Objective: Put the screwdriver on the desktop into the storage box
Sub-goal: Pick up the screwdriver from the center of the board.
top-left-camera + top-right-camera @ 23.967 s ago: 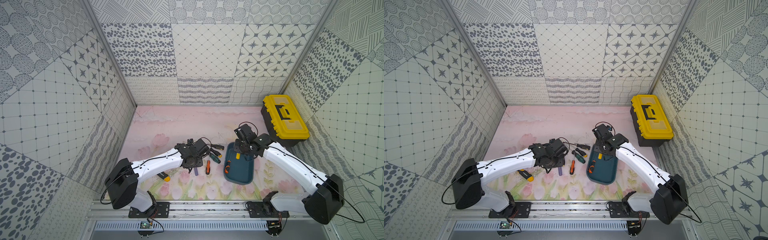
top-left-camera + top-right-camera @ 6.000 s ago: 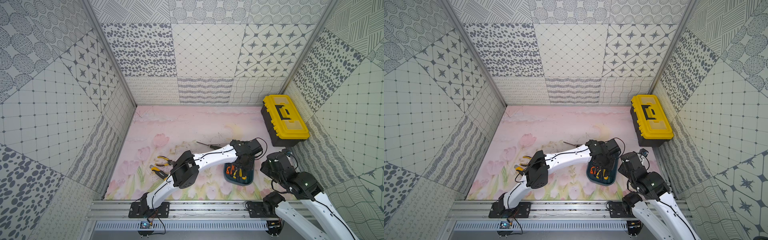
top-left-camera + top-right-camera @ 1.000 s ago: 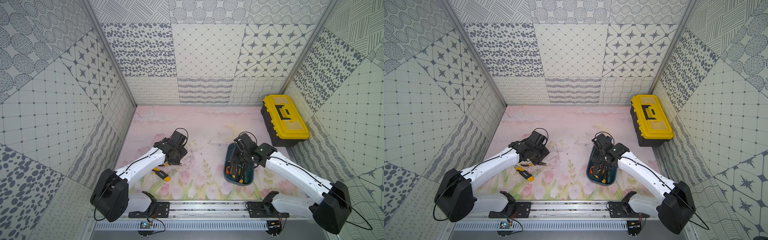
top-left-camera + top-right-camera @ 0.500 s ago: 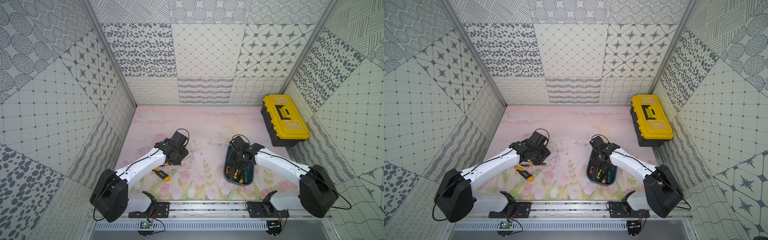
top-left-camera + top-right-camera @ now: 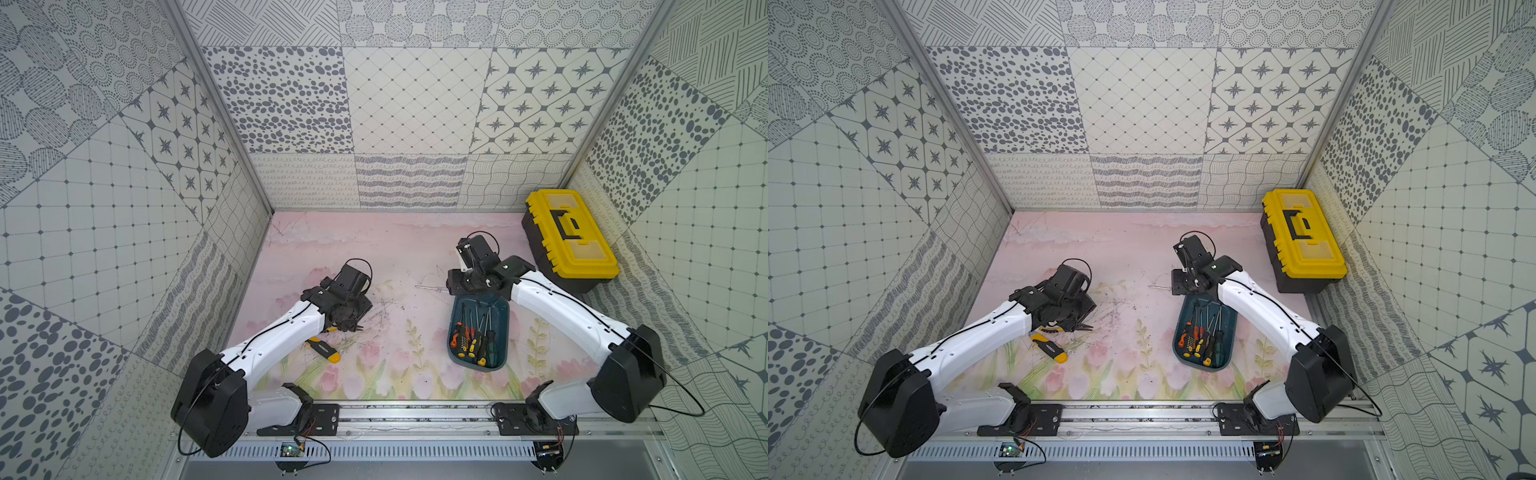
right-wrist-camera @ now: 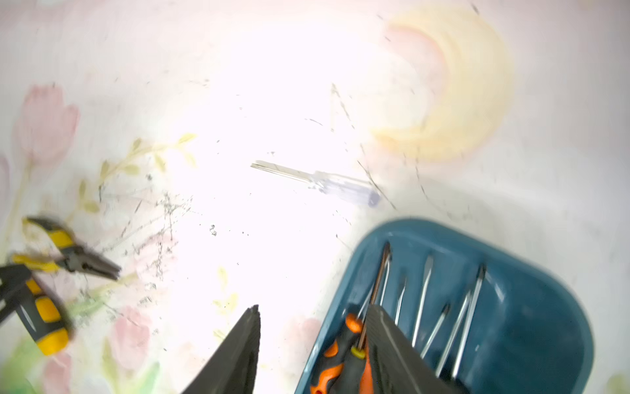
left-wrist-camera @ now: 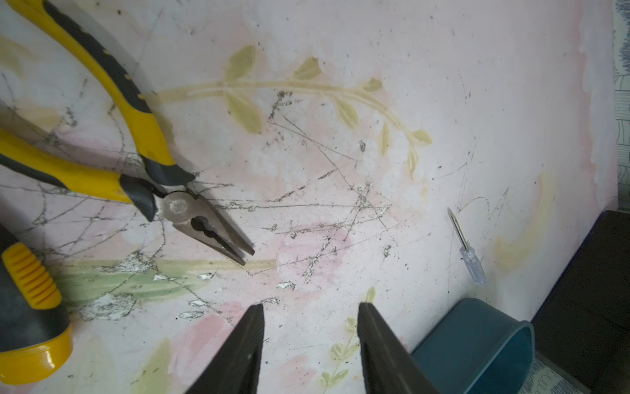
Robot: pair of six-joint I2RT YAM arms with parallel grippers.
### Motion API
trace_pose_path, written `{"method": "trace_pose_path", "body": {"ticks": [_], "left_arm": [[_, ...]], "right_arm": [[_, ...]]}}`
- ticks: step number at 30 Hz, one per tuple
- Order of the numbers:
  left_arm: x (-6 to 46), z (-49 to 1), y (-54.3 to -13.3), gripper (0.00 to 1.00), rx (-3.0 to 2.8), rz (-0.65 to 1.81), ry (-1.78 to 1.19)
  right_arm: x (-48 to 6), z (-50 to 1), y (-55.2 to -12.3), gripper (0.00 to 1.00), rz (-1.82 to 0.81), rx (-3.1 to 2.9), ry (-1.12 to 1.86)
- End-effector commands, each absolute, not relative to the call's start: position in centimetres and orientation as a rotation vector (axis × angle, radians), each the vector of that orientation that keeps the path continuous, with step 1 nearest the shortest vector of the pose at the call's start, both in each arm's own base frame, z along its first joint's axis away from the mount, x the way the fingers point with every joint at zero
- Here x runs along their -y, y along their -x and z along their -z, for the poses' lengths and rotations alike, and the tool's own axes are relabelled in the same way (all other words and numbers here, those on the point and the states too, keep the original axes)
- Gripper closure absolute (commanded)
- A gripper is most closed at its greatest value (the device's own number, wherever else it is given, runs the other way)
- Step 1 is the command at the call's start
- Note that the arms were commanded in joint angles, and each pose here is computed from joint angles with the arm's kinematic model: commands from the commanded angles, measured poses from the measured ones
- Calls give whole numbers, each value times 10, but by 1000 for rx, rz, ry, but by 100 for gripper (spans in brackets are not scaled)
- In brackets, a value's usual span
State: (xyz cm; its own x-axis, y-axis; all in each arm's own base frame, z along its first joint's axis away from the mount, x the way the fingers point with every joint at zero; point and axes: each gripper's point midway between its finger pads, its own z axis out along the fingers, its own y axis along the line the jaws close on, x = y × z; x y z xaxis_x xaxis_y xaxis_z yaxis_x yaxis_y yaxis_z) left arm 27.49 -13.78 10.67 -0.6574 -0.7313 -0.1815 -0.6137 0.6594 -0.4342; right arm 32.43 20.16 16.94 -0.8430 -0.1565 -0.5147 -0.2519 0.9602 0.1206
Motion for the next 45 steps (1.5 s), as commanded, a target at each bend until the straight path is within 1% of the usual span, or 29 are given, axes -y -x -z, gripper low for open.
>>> {"method": "trace_pose_path", "body": {"ticks": [1, 4, 8, 11, 16, 24, 29, 38, 45], "left_arm": [[129, -110, -282, 51, -2509, 460, 1048], [125, -110, -284, 51, -2508, 456, 1052], [120, -111, -288, 51, -2504, 448, 1051], [121, -110, -292, 51, -2512, 452, 1051], [124, -109, -301, 51, -2529, 459, 1041], [130, -108, -311, 51, -2549, 466, 1032], [132, -107, -315, 51, -2552, 466, 1033], [130, -107, -317, 52, -2548, 461, 1045], [131, -107, -318, 52, -2546, 464, 1049]], "right_arm": [[-224, -152, -336, 46, -149, -2496, 940], [-221, -122, -347, 45, -19, -2530, 1135], [-222, -96, -356, 45, 43, -2552, 1293], [-216, -78, -366, 46, 106, -2581, 1318], [-208, -61, -381, 51, 136, -2616, 1316], [-205, -38, -385, 54, 139, -2643, 1381], [-207, -32, -391, 59, 129, -2641, 1393], [-208, -13, -387, 71, 108, -2673, 1438], [-213, -14, -390, 81, 88, -2660, 1447]]}}
